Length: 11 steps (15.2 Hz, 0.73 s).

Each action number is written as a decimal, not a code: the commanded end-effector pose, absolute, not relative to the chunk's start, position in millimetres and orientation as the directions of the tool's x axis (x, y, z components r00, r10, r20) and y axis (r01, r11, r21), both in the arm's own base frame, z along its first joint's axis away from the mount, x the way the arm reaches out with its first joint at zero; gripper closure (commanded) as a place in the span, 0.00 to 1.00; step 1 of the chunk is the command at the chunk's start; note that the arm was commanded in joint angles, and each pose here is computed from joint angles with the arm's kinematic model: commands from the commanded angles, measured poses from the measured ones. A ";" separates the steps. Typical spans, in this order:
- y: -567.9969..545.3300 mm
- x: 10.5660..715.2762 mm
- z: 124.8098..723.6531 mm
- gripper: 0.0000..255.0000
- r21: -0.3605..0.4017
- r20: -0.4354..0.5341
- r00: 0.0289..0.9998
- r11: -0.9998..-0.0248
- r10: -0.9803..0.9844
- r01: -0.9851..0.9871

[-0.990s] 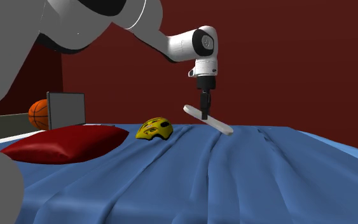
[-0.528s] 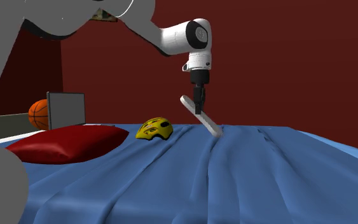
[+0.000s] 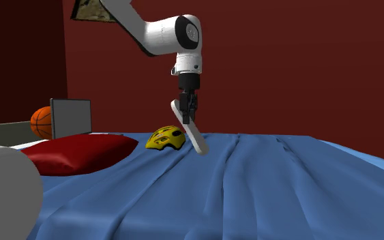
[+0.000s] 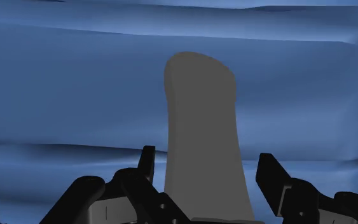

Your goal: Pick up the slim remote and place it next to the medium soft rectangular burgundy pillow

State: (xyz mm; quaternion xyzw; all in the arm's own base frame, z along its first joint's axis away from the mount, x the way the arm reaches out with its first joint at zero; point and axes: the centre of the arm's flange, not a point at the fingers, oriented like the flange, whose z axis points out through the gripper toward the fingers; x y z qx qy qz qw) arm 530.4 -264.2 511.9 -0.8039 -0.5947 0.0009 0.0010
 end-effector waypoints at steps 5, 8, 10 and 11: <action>-187.0 502.7 514.6 1.00 -0.002 -0.001 0.293 -0.293 0.956 0.956; -149.8 489.1 514.9 1.00 -0.002 -0.001 0.293 -0.293 0.956 0.956; -125.0 480.0 515.0 1.00 -0.002 -0.001 0.293 -0.293 0.956 0.956; -112.6 475.5 515.1 1.00 -0.002 -0.001 0.293 -0.293 0.956 0.956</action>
